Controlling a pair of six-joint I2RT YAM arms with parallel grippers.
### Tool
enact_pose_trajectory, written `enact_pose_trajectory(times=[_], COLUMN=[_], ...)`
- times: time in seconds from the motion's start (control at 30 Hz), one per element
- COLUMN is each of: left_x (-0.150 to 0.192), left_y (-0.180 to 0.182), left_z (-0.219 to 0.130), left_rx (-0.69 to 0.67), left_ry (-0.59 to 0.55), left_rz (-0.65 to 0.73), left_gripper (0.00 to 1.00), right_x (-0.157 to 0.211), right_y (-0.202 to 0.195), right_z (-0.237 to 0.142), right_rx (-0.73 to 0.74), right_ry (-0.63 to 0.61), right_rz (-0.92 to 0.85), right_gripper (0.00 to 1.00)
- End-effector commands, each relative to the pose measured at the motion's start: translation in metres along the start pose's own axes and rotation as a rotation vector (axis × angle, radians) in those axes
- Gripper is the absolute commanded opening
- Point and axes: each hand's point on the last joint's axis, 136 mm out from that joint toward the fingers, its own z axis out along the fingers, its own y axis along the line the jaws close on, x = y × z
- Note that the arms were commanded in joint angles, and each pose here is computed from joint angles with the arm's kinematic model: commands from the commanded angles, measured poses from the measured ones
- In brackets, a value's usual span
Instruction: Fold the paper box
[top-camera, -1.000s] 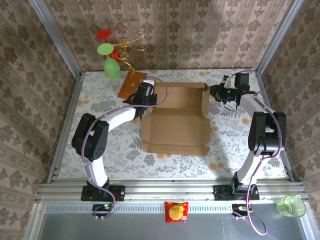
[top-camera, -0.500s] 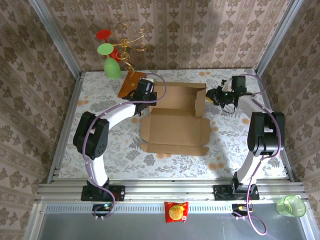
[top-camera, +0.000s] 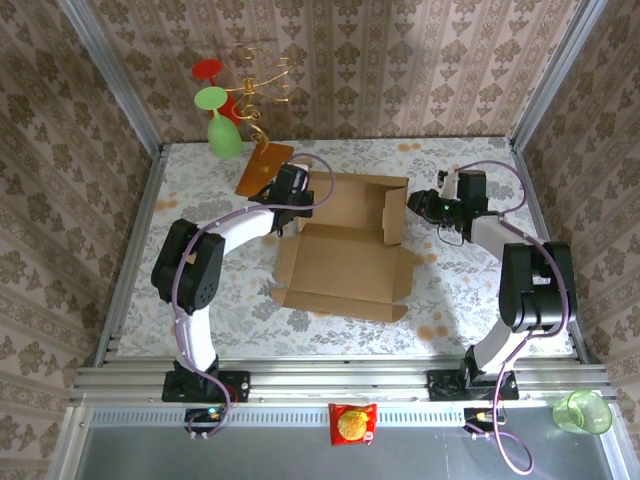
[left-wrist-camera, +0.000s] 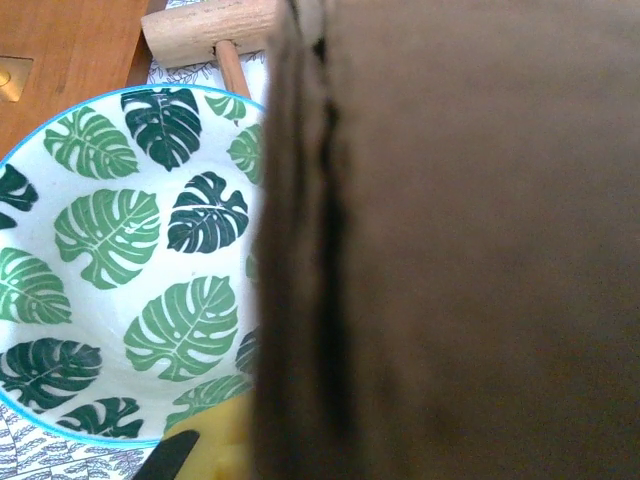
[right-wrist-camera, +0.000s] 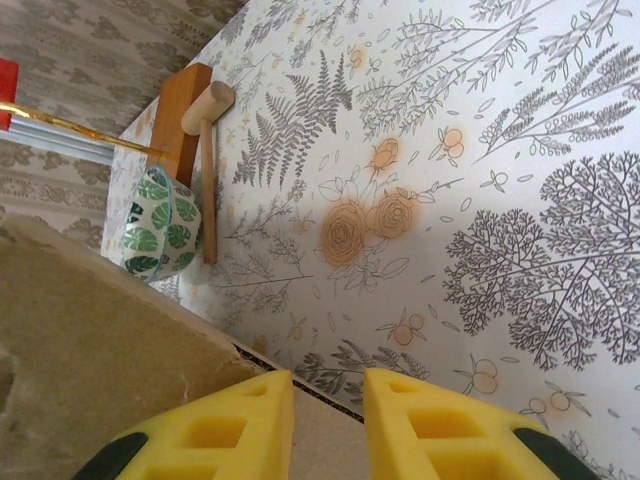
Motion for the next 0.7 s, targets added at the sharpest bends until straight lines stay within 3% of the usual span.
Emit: enact_pose_trajectory(times=[0.0,0.43,0.67], left_x=[-0.002,0.007,0.014], left_y=[-0.004,0.0,-0.006], left_z=[0.004,0.002,0.005], left_rx=[0.017,-0.013,-0.007], left_ry=[-0.01,-0.02,-0.044], left_rz=[0.044,0.092,0.148], left_gripper=[0.0,0.0,0.0], right_x=[0.005,0.017,0.015], right_y=[0.012,-0.023,-0.021], right_z=[-0.007,-0.022,-0.016], right_rx=[-0.028,0.123,0.099], right_ry=[-0.003,0.014,0.021], right_rz=[-0.114,-0.11,-0.162], right_gripper=[0.27,0.27,0.3])
